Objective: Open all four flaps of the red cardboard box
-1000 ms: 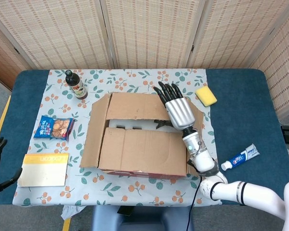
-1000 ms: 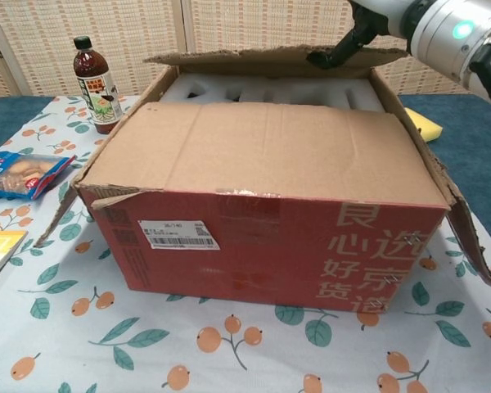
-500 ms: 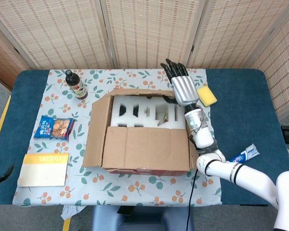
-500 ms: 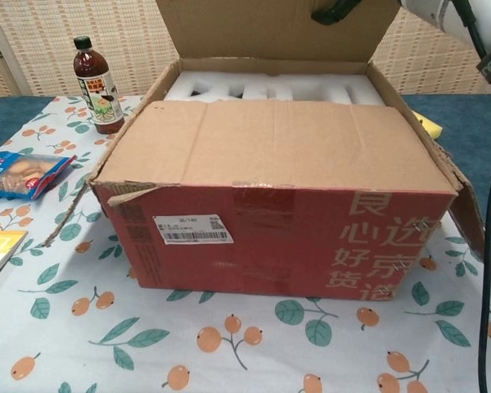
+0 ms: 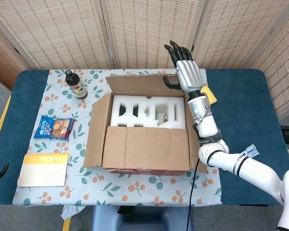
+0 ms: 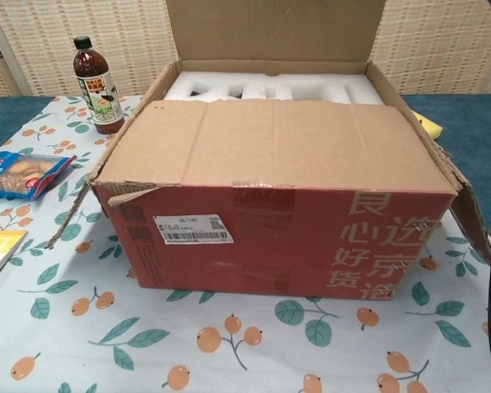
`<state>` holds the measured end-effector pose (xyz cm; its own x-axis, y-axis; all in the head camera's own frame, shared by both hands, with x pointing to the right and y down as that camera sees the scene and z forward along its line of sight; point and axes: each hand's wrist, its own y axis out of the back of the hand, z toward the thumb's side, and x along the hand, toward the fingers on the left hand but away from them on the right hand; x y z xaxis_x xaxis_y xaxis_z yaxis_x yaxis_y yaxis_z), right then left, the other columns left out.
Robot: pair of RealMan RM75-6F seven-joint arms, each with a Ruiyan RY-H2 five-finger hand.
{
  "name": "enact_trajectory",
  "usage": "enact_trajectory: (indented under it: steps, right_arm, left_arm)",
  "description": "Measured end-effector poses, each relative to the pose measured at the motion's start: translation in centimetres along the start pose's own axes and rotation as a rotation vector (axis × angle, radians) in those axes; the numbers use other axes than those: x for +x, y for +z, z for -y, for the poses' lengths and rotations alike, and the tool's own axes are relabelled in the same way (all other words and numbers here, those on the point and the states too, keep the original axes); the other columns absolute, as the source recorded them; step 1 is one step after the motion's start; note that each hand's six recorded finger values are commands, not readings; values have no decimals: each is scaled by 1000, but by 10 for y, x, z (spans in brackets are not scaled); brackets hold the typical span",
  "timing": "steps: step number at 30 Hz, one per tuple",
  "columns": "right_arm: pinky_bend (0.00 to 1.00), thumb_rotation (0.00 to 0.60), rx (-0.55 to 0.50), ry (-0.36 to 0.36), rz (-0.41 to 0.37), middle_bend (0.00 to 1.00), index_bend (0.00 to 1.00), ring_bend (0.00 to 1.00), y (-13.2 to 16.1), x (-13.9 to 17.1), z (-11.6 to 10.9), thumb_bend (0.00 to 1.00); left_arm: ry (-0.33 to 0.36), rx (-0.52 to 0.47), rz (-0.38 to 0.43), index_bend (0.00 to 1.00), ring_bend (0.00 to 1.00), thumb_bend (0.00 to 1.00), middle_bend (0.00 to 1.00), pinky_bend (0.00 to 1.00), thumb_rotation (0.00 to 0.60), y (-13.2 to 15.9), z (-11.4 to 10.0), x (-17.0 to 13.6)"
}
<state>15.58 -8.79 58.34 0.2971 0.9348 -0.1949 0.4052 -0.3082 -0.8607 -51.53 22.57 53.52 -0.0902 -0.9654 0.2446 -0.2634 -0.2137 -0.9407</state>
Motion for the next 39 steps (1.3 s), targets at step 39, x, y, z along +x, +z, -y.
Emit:
enact_trajectory:
  steps: [39]
  right_arm:
    - [258, 600, -157, 179, -13, 0, 0, 117, -38, 53, -18, 394]
  left_arm:
    - [-14, 50, -67, 0, 0, 336, 81, 0, 600, -11, 7, 5]
